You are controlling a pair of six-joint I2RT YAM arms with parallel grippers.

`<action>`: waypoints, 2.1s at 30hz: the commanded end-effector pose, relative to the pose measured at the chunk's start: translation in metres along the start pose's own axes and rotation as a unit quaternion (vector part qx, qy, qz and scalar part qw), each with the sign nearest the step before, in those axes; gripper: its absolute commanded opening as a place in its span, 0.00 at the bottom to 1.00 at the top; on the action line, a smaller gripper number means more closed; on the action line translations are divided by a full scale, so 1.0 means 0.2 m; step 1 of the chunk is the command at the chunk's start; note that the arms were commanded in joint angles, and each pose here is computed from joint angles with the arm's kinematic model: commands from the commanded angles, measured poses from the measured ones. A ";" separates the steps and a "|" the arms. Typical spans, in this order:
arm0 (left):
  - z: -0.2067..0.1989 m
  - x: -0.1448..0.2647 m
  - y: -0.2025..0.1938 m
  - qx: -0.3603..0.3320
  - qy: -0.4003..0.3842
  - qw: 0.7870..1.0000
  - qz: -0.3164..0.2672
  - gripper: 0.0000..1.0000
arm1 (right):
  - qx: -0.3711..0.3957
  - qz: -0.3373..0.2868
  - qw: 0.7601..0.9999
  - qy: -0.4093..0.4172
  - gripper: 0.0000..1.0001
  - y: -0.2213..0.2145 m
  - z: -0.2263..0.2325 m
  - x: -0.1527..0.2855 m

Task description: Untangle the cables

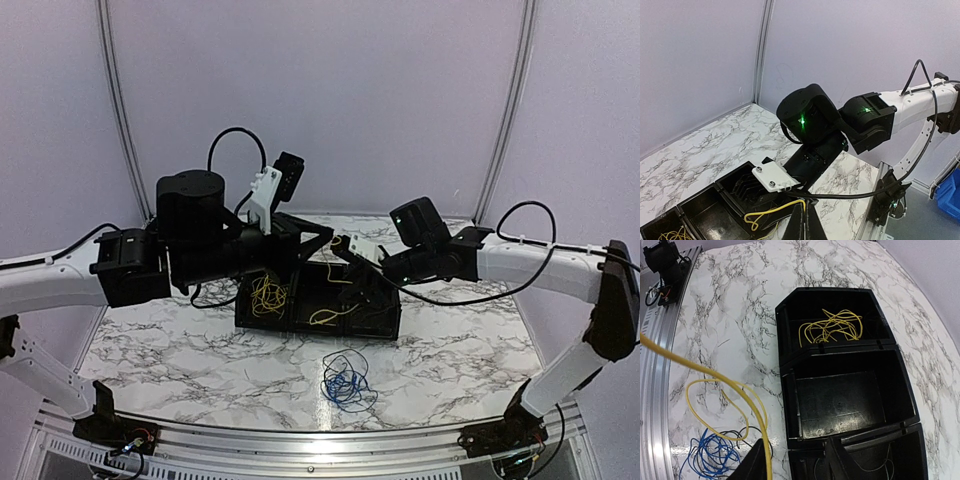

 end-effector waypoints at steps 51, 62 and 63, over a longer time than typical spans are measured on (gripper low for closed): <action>0.26 -0.35 -0.51 0.267 -0.002 0.963 0.047 0.46 | 0.052 -0.086 0.993 0.061 0.00 0.20 0.10 0.37; 0.23 -0.53 -0.65 0.298 -0.044 0.947 0.107 0.37 | 0.057 -0.088 0.993 0.061 0.00 0.19 0.11 0.37; 0.24 -0.54 -0.67 0.300 -0.041 0.947 0.111 0.36 | 0.057 -0.088 0.993 0.061 0.00 0.19 0.11 0.38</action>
Point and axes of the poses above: each gripper's point midway between its finger pads, its own x axis back along the fingers, its own z axis along the line the jaws close on, y = z × x, the point moved 9 cm from there along x, back along the fingers, and after that the axes turned 5 degrees about -x, right-handed, at the moved point
